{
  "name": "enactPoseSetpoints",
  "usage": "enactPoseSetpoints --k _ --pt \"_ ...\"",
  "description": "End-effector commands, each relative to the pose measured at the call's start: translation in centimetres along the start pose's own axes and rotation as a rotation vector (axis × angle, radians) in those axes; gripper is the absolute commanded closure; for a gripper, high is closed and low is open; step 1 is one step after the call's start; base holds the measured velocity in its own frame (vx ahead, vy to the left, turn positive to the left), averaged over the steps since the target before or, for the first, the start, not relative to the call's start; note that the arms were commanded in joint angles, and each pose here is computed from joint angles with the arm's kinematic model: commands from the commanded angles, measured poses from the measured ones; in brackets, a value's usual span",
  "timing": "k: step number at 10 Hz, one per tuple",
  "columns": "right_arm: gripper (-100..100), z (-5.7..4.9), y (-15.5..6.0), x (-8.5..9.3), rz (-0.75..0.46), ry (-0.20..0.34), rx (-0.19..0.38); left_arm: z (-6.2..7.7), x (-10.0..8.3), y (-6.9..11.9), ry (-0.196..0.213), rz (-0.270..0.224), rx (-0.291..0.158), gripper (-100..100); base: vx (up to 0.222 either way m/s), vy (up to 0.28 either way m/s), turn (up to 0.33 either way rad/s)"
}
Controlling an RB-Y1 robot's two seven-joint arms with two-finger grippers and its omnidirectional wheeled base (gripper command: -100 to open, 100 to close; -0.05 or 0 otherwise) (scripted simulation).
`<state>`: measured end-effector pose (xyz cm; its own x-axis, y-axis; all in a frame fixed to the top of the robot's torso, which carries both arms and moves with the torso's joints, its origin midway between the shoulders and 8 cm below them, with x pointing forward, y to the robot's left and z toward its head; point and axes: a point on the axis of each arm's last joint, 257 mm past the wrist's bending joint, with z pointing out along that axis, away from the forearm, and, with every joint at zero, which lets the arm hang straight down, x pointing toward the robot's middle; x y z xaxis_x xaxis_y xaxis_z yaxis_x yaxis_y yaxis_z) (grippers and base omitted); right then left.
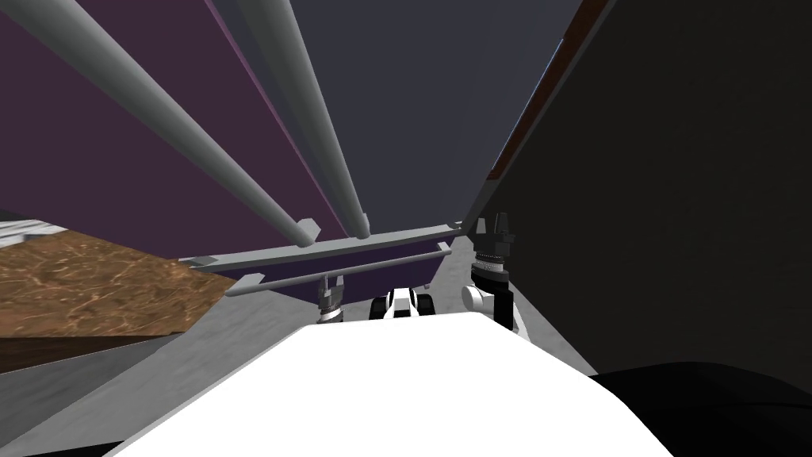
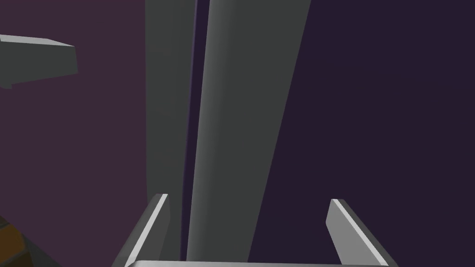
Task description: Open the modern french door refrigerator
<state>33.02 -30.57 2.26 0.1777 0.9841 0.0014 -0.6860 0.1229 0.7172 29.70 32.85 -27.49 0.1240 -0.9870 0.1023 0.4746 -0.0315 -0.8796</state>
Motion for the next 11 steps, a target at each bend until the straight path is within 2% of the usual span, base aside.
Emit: enactPoseSetpoints --k 1,2,3,4,8,9,10,11 --pt "0 0.0 0.0 0.0 0.000 0.000 0.000 1.0 -0.3 -0.2 0.001 0.000 -0.002 -100 -0.003 -0.016 0.003" --pt "0 0.0 0.0 0.0 0.000 0.000 0.000 0.7 -0.3 -0.2 0.001 0.000 0.000 -100 -0.001 -0.007 0.001" --pt "0 0.0 0.0 0.0 0.000 0.000 0.000 -0.1 0.0 -0.1 0.000 0.000 -0.002 100 0.004 0.020 0.005" --pt "0 0.0 0.0 0.0 0.000 0.000 0.000 -0.9 0.3 0.0 -0.001 0.000 -0.002 100 0.004 0.039 -0.005" --pt "0 0.0 0.0 0.0 0.000 0.000 0.000 -2.3 0.8 0.1 -0.002 0.000 -0.001 100 -0.002 0.018 -0.006" --pt "0 0.0 0.0 0.0 0.000 0.000 0.000 -1.8 0.7 -0.2 0.001 0.000 0.009 100 0.000 0.000 0.000" --pt "0 0.0 0.0 0.0 0.000 0.000 0.000 -1.8 0.1 -0.2 0.023 0.019 0.001 -100 0.000 -0.021 -0.004" --pt "0 0.0 0.0 0.0 0.000 0.000 0.000 -1.5 -0.4 -0.4 0.039 0.032 0.002 -100 -0.009 -0.045 0.002"
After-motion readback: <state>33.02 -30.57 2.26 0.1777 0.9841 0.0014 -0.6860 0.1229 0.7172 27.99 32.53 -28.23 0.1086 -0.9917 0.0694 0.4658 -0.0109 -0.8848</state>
